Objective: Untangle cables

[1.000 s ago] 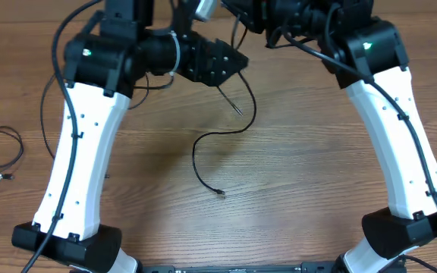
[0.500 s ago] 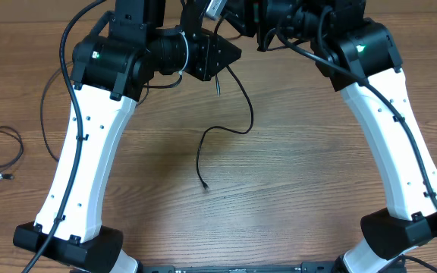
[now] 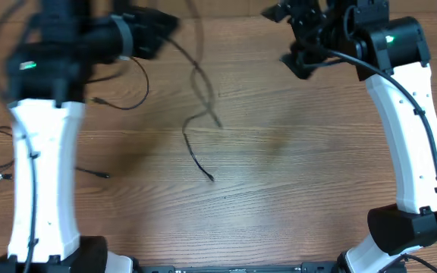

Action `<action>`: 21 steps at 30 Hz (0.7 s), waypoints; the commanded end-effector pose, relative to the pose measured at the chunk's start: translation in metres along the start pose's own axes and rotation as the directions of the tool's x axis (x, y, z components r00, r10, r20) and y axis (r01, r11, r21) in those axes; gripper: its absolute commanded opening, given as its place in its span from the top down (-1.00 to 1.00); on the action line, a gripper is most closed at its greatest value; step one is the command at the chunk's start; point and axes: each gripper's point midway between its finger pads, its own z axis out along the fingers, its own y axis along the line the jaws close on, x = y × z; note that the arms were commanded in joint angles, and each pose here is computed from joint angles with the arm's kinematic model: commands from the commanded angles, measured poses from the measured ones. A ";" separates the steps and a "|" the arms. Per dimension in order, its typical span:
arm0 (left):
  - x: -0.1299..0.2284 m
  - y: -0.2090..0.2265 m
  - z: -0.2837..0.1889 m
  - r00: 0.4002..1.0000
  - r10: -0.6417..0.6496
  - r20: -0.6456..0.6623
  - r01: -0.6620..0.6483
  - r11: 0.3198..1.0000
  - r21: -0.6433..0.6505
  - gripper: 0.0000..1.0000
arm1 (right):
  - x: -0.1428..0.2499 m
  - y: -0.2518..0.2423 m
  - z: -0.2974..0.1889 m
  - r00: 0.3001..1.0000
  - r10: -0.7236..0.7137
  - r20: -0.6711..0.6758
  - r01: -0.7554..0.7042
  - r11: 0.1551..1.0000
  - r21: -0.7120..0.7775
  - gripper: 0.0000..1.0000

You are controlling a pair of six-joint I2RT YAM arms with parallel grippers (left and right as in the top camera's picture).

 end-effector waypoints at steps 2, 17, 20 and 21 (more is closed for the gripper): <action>-0.044 0.056 -0.067 0.980 -0.026 0.198 0.059 0.985 -0.162 0.92 | -0.017 -0.020 -0.015 0.982 -0.146 0.122 0.131 0.984 0.121 -0.96; -0.077 0.203 -0.241 0.779 -0.154 0.608 0.483 0.765 -0.426 0.82 | -0.008 -0.047 -0.018 0.972 -0.229 0.052 0.211 0.950 0.232 -0.99; -0.064 0.227 -0.210 0.809 -0.224 0.543 0.496 0.755 -0.429 0.11 | -0.006 -0.048 -0.018 0.972 -0.229 0.049 0.212 0.949 0.235 -0.99; -0.061 0.232 -0.202 0.817 -0.237 0.526 0.496 0.753 -0.431 -0.32 | -0.006 -0.049 -0.018 0.971 -0.233 0.045 0.216 0.947 0.238 -0.99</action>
